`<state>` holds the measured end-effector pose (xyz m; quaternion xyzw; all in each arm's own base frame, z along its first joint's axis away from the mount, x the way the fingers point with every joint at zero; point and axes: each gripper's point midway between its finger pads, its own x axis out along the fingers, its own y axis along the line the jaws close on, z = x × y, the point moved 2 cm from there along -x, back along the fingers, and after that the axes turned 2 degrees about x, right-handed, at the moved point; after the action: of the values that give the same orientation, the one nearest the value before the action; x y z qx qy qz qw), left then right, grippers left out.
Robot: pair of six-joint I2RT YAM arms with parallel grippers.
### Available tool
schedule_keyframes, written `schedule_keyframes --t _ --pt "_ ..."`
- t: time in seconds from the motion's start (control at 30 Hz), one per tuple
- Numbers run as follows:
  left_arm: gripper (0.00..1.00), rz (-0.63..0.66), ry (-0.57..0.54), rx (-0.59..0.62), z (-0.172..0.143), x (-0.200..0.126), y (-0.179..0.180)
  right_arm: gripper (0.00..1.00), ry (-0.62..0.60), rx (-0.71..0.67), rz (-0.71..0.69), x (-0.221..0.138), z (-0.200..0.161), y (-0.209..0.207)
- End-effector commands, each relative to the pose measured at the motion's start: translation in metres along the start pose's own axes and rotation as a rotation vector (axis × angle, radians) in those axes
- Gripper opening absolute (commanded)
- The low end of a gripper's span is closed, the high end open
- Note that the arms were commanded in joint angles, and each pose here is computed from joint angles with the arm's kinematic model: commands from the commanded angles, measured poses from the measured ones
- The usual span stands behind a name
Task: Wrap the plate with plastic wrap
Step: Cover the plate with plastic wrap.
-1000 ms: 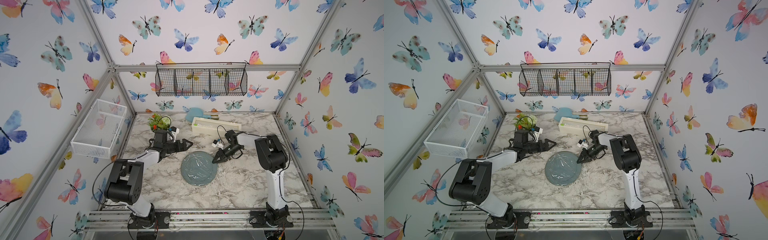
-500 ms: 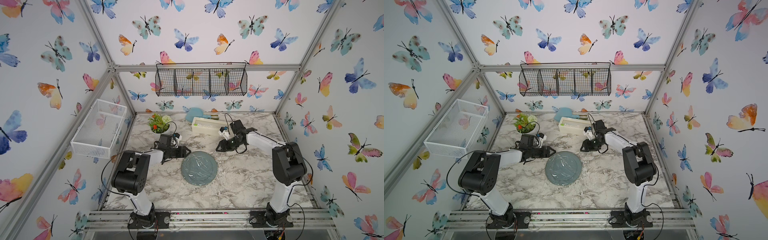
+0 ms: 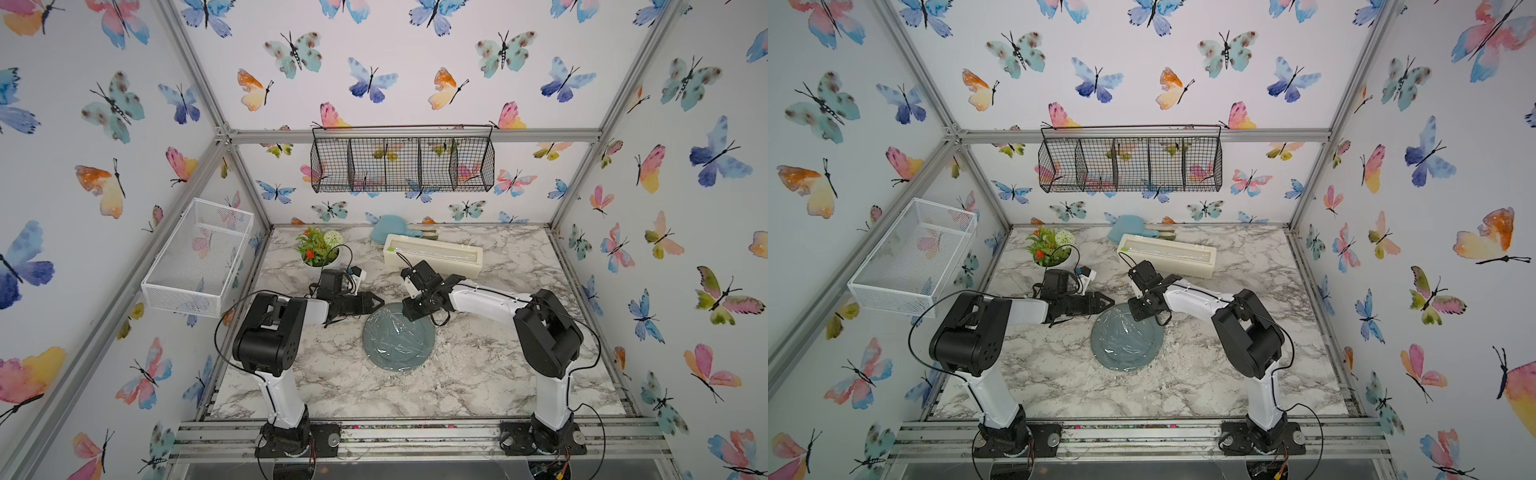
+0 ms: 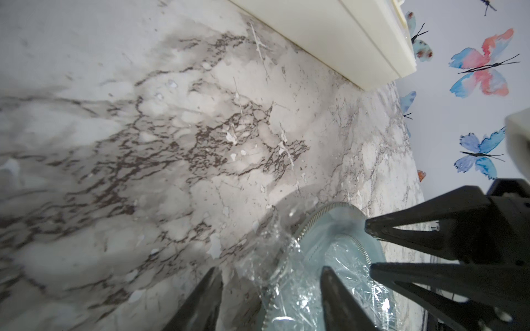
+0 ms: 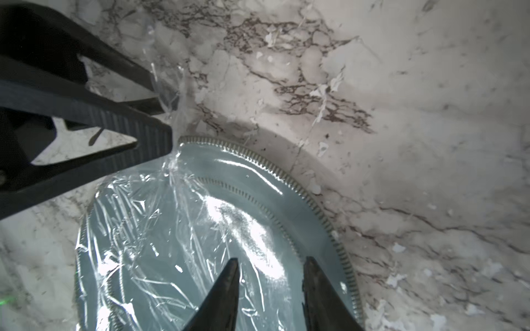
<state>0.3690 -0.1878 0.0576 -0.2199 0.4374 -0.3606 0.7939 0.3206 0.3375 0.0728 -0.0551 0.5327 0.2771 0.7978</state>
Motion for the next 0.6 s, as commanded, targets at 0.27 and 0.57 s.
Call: schedule_keyframes --t 0.27,0.57 --pt "0.29 -0.042 0.002 -0.002 0.002 0.008 -0.007 0.39 0.010 -0.017 -0.062 0.018 -0.014 0.006" --pt "0.26 -0.030 0.005 -0.003 0.000 0.009 -0.005 0.39 0.047 -0.034 -0.120 0.019 -0.034 0.005"
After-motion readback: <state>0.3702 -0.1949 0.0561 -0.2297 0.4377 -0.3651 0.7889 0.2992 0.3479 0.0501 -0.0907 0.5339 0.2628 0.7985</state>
